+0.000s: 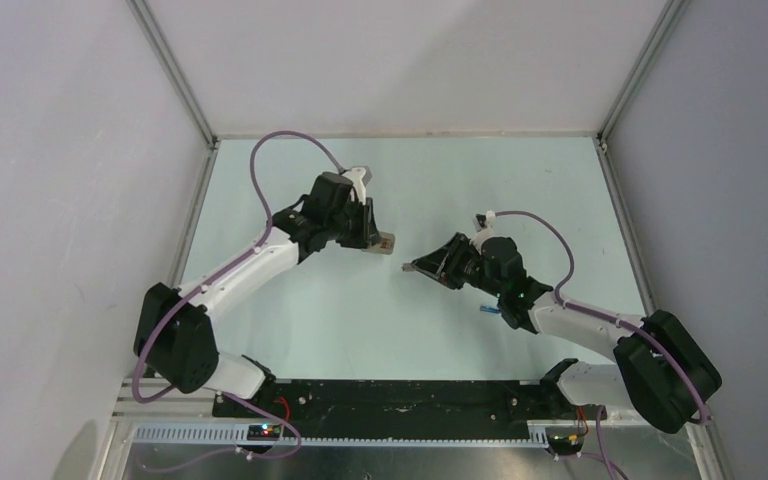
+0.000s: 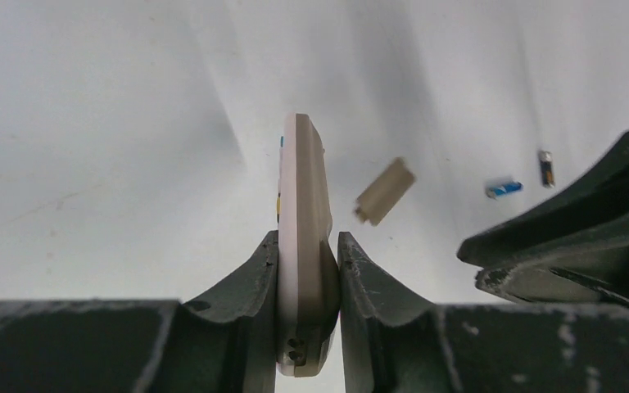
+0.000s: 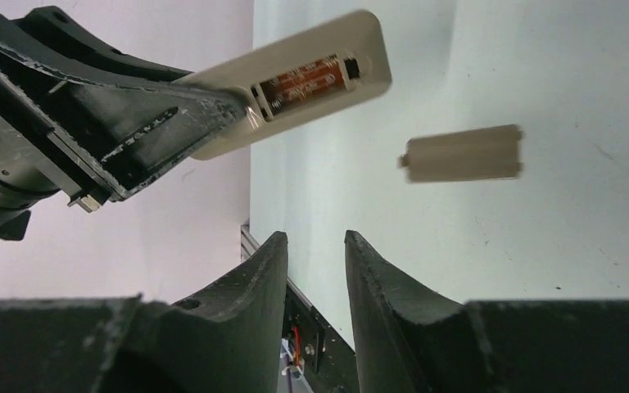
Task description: Load the batteries into the remote control
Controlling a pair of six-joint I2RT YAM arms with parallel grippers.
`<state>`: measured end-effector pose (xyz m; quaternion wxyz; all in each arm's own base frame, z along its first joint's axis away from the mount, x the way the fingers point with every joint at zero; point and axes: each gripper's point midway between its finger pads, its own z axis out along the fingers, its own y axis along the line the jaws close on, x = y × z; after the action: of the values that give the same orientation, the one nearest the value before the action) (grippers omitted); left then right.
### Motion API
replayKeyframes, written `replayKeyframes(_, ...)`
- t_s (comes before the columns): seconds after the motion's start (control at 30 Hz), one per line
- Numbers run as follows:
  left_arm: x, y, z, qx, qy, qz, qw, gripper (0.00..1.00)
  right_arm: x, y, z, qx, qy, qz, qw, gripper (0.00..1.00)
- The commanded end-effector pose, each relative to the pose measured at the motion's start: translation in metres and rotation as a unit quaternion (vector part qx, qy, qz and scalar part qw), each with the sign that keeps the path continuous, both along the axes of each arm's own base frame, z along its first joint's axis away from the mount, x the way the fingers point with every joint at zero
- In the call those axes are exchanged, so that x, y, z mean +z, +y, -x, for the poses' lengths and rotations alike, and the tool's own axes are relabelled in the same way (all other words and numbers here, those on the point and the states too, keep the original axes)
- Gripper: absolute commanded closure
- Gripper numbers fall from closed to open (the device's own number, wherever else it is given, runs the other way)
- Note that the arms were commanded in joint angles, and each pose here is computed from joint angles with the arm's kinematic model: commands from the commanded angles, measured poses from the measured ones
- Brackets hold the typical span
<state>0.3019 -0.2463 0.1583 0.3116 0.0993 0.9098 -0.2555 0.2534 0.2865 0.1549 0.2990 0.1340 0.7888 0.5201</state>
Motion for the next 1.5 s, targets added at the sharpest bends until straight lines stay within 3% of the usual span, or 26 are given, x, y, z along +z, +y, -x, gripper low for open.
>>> replayKeyframes(0.0, 0.026, 0.015, -0.032, 0.04, -0.095, -0.052, 0.993, 1.0, 0.014, -0.001, -0.013, -0.021, -0.017, 0.001, 1.0, 0.64)
replayKeyframes(0.2, 0.026, 0.015, -0.027, 0.027, -0.097, -0.054, 0.993, 1.0, -0.015, -0.028, -0.007, -0.045, 0.007, 0.09, 0.995, 0.64)
replayKeyframes(0.33, 0.039, -0.001, -0.005, -0.063, -0.104, -0.025, 0.992, 1.0, -0.012, -0.043, 0.007, -0.021, -0.03, 0.139, 0.99, 0.59)
replayKeyframes(0.47, 0.049, -0.015, 0.03, -0.161, -0.092, 0.015, 0.982, 1.0, 0.018, -0.049, 0.026, 0.02, -0.1, 0.143, 0.984, 0.48)
replayKeyframes(0.53, 0.057, -0.024, 0.056, -0.221, -0.08, 0.057, 0.97, 1.0, 0.034, -0.044, 0.042, 0.067, -0.141, 0.142, 0.977, 0.37)
replayKeyframes(0.63, 0.077, -0.031, 0.086, -0.279, -0.073, 0.108, 0.951, 1.0, 0.062, -0.028, 0.079, 0.161, -0.22, 0.156, 0.949, 0.18)
replayKeyframes(0.8, 0.099, -0.034, 0.128, -0.347, -0.049, 0.175, 0.92, 1.0, 0.103, -0.03, 0.097, 0.15, -0.311, 0.231, 0.91, 0.07)
replayKeyframes(1.0, 0.097, -0.029, 0.16, -0.382, -0.007, 0.216, 0.898, 1.0, 0.13, -0.019, 0.123, 0.146, -0.418, 0.308, 0.842, 0.04)
replayKeyframes(1.23, 0.095, -0.031, 0.171, -0.375, 0.058, 0.24, 0.893, 1.0, 0.102, 0.006, 0.122, 0.17, -0.439, 0.43, 0.77, 0.04)
replayKeyframes(1.3, 0.094, -0.031, 0.171, -0.374, 0.062, 0.241, 0.893, 1.0, 0.097, 0.01, 0.119, 0.171, -0.442, 0.444, 0.76, 0.04)
replayKeyframes(1.47, 0.091, -0.031, 0.168, -0.371, 0.06, 0.236, 0.896, 1.0, 0.095, 0.015, 0.115, 0.171, -0.44, 0.444, 0.761, 0.03)
